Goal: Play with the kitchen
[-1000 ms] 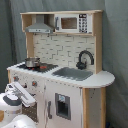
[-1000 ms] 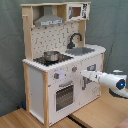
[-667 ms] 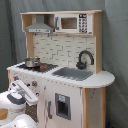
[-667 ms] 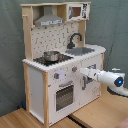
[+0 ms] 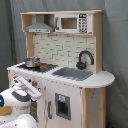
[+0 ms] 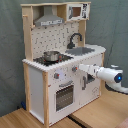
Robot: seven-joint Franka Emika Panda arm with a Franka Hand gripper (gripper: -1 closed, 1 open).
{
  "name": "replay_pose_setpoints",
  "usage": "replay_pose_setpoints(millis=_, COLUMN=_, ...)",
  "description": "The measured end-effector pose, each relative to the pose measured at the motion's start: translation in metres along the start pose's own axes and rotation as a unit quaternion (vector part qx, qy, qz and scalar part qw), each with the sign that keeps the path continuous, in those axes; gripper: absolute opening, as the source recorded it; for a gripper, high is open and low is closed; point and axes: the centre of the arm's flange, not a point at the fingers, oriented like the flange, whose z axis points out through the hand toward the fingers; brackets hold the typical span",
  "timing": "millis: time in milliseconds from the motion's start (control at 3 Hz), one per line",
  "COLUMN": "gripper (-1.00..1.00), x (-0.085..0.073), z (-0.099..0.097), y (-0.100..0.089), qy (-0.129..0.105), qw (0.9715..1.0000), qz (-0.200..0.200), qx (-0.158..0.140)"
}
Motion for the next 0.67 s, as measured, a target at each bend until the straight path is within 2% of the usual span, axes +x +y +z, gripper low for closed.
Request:
replay_pose_setpoints(millis=333, gripper=1.0, x=0.023, z=0.015, y=0.006, qy=0.015, qw=0.9999, qz=-0.004, qx=-0.004)
replay_pose_setpoints(millis=667, gripper=1.0, x=0.023, z=0.039, y=0.003, qy=0.003, qw=0.9999, qz=0.011, qx=0.004)
